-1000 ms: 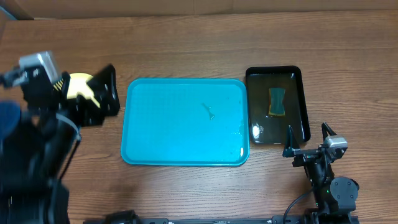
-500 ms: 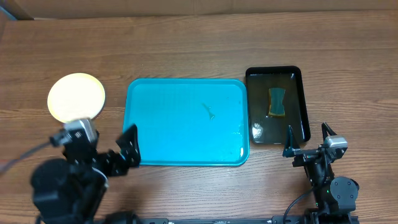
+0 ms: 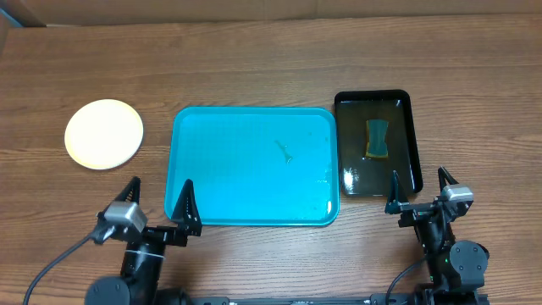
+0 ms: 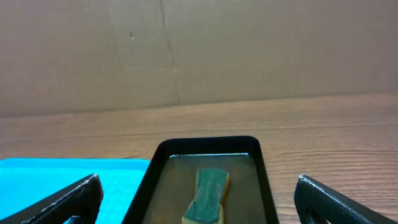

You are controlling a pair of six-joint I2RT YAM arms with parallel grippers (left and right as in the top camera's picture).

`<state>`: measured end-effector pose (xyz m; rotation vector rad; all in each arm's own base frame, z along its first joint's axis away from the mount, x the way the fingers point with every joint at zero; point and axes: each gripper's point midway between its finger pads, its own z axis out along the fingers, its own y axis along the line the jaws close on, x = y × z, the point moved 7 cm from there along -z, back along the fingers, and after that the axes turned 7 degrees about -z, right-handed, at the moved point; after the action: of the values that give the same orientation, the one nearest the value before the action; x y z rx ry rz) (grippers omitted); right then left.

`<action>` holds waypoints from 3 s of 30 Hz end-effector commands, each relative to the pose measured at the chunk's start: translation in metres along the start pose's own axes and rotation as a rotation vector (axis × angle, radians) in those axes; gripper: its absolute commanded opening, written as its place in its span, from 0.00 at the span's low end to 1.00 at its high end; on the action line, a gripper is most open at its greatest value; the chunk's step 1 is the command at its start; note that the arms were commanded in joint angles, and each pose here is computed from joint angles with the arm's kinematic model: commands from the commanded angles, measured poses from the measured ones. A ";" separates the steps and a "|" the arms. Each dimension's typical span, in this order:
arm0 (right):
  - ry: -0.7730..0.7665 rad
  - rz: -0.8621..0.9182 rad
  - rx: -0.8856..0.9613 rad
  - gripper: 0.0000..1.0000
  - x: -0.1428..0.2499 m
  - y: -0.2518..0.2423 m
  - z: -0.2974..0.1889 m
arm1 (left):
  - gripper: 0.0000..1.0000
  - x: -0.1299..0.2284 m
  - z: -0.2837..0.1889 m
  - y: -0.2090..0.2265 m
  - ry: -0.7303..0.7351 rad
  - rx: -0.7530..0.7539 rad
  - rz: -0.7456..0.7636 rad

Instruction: Clean dirty plates on tray and stack at the side

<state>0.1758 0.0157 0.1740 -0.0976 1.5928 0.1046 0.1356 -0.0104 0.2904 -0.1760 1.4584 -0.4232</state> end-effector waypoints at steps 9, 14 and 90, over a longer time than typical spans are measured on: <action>-0.006 0.003 0.003 1.00 0.002 0.000 0.000 | 1.00 -0.008 0.007 0.009 -0.353 0.033 -0.090; -0.006 0.003 0.003 1.00 0.002 0.000 0.000 | 1.00 0.021 0.016 0.025 -0.291 -0.024 -0.103; -0.006 0.003 0.003 1.00 0.002 0.000 0.000 | 1.00 0.117 0.024 0.064 0.149 -0.182 0.213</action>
<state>0.1758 0.0157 0.1740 -0.0976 1.5928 0.1052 0.1767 0.0030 0.1609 -0.1721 1.6484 -0.1344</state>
